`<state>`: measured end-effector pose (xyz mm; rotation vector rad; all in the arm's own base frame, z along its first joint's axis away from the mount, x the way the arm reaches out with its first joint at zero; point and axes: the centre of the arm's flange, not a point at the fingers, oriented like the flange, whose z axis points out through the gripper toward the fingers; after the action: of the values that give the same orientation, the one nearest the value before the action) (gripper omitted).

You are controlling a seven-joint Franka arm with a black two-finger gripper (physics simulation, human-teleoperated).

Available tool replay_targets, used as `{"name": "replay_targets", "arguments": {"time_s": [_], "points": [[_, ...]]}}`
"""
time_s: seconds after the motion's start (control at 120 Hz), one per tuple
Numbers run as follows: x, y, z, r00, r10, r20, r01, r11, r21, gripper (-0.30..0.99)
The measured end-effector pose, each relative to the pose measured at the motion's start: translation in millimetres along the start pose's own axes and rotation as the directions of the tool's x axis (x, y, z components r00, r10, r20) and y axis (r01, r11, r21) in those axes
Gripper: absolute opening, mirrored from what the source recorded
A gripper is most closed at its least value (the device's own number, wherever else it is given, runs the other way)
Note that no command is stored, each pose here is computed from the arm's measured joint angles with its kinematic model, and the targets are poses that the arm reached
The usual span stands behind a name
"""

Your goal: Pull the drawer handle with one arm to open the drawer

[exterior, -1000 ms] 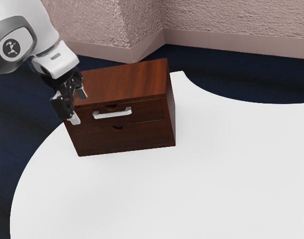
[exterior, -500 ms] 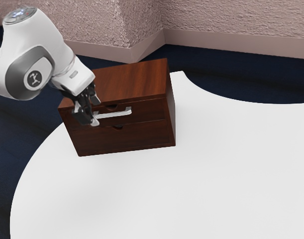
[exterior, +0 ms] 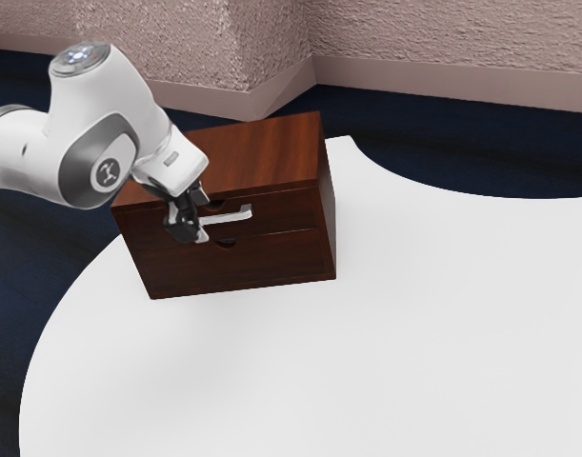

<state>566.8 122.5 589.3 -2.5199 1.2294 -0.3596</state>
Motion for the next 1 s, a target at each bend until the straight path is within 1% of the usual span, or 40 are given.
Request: {"name": "replay_targets", "arguments": {"time_s": [0.125,0.292,0.442,0.75,1.0], "points": [[1,0,4,1.000,0.001,0.002,-0.001,1.000,0.002,0.46],[-10,-6,6,1.000,-0.017,0.014,0.017,1.000,0.008,0.35],[-17,-10,16,0.999,-0.019,0.044,0.019,1.000,0.009,0.29],[-13,-11,21,0.999,-0.013,0.048,0.012,1.000,0.017,0.26],[-5,-9,23,0.999,-0.007,0.036,0.006,1.000,0.021,0.26]]}}
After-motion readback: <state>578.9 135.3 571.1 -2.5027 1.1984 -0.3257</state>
